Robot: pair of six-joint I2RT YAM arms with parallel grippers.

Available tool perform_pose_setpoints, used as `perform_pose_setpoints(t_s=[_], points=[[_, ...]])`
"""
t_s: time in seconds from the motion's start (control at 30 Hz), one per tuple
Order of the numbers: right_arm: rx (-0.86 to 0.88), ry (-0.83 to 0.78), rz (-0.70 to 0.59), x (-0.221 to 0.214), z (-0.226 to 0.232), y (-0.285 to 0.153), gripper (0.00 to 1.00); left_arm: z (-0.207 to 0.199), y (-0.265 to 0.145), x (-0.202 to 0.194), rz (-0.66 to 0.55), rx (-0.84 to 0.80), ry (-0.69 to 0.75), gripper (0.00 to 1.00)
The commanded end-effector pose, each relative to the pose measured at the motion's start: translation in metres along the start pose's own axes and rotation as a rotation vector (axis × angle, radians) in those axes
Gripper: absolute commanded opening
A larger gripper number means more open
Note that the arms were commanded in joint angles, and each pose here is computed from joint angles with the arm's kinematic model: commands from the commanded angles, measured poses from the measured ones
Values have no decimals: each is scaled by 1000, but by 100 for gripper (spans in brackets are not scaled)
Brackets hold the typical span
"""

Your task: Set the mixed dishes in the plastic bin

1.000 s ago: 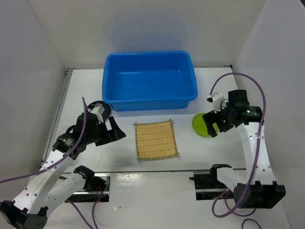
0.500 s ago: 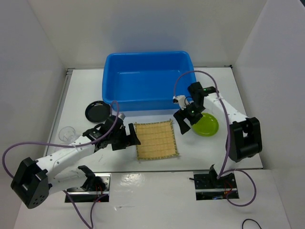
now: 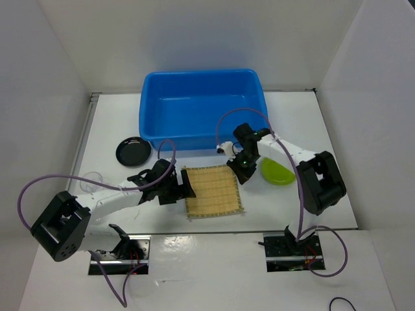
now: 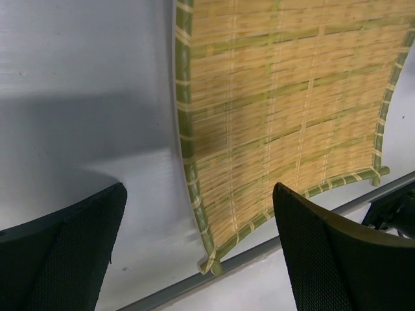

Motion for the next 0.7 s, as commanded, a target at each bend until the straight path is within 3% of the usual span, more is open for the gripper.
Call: perform_pose_setpoints(t_s=[0.0,0.4,0.67], points=[[-29,-142,-62,14,26,-2,0,9,1,-4,-39,23,-18,100],[-137,-199,63,17,21,55,0,11,-3,-3,-111,-18,-29,99],[-82,-191,80,10,26,73,0,-3,0,7,-200,-149,-9,100]])
Point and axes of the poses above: each gripper's point midway between its finger pads, its own y axis out along the fingers, its own z axis along the line the jaws close on, x = y × z, the point moved 5 cm from there along -y, back along the fingers, and after that the axes turned 8 degrees about y, right-handed, at the moved point
